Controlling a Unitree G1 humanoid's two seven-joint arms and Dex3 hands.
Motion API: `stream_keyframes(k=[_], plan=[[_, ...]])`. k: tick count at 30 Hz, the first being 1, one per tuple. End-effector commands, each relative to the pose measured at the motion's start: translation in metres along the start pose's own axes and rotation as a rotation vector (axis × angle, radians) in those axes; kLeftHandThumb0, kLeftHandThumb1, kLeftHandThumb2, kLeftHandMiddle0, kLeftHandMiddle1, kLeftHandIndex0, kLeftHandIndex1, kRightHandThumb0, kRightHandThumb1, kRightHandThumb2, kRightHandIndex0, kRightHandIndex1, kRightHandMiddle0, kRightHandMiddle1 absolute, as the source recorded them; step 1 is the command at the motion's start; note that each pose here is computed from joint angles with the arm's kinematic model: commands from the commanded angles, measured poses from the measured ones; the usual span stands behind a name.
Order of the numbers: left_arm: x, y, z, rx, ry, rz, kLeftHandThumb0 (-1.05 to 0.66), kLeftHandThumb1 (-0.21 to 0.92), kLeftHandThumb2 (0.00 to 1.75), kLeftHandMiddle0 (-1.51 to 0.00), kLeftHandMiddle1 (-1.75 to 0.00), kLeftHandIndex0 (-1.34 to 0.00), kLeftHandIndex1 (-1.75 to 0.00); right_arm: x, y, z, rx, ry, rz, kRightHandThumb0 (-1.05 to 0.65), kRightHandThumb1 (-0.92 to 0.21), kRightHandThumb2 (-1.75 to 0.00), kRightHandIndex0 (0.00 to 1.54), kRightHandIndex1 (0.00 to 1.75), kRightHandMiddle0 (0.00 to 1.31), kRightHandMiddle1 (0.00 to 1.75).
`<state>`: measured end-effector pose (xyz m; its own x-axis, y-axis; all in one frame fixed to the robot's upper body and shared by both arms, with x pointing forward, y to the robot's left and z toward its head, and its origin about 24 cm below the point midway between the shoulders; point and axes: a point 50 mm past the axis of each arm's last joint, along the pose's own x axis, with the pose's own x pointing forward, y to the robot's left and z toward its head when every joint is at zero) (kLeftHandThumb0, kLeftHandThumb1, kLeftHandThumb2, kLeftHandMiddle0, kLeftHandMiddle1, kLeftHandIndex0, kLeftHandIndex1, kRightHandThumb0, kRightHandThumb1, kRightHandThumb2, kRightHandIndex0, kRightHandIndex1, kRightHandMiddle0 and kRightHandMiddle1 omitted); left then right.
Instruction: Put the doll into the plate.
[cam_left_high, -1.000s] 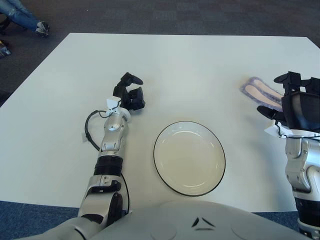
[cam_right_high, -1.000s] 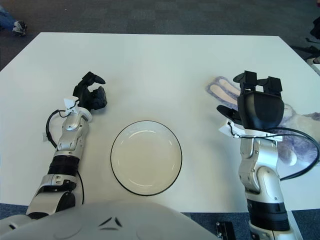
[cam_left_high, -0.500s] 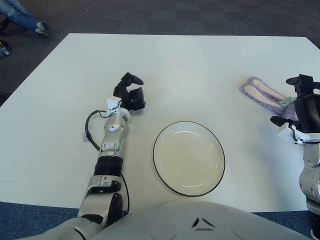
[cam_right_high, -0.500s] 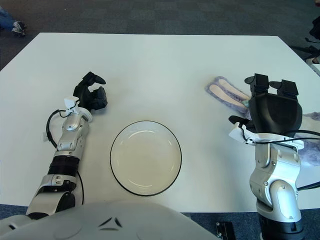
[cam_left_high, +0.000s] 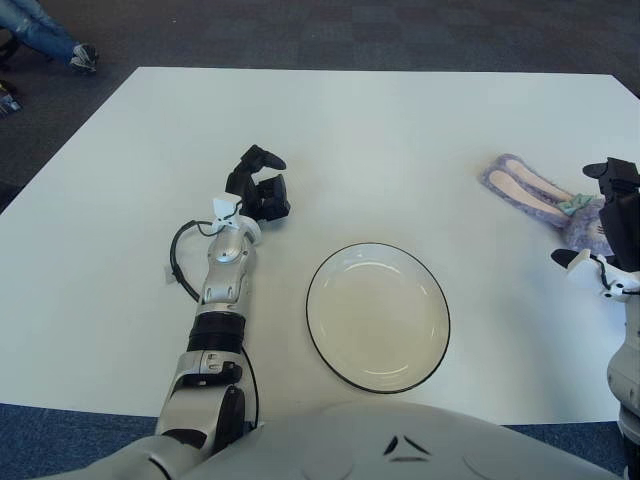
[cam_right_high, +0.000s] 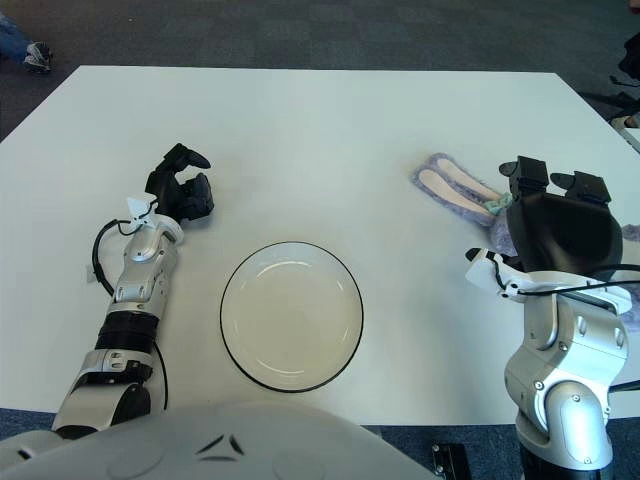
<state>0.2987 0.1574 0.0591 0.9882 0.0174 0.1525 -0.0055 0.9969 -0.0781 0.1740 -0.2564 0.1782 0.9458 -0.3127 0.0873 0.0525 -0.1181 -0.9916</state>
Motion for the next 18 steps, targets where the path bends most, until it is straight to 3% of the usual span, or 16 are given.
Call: stream_keyframes(k=[1,4,9,14,18], plan=[[-0.005,0.005,-0.008,-0.004,0.039,0.014,-0.47,0.34,1.29,-1.24,-1.75,-0.60,-1.75,-0.005,-0.009,-0.006,-0.150,0.007,0.049,-0.85,-0.53,-0.69,0.02,0.39,0.00,0.55],[-0.005,0.005,-0.008,-0.006,0.038,0.015,-0.48,0.33,1.30,-1.24,-1.75,-0.60,-1.75,-0.007,-0.013,-0.010,-0.245,0.006,0.090,-0.98,-0.72,-0.50,0.01,0.24,0.00,0.35],[-0.006,0.005,-0.007,-0.007,0.034,0.017,-0.48,0.33,1.31,-1.24,-1.75,-0.61,-1.75,-0.016,-0.025,-0.012,-0.311,-0.003,0.082,-0.98,-0.77,-0.42,0.01,0.17,0.00,0.24],[-0.006,0.005,-0.007,-0.012,0.033,0.022,-0.48,0.32,1.31,-1.24,-1.75,-0.61,-1.75,-0.016,-0.026,-0.011,-0.229,0.020,0.085,-0.80,-0.58,-0.62,0.09,0.14,0.00,0.34],[-0.006,0.005,-0.007,-0.010,0.024,0.022,-0.48,0.32,1.31,-1.24,-1.75,-0.61,-1.75,-0.015,-0.027,-0.011,-0.198,0.048,0.098,-0.72,-0.49,-0.72,0.13,0.15,0.00,0.44]])
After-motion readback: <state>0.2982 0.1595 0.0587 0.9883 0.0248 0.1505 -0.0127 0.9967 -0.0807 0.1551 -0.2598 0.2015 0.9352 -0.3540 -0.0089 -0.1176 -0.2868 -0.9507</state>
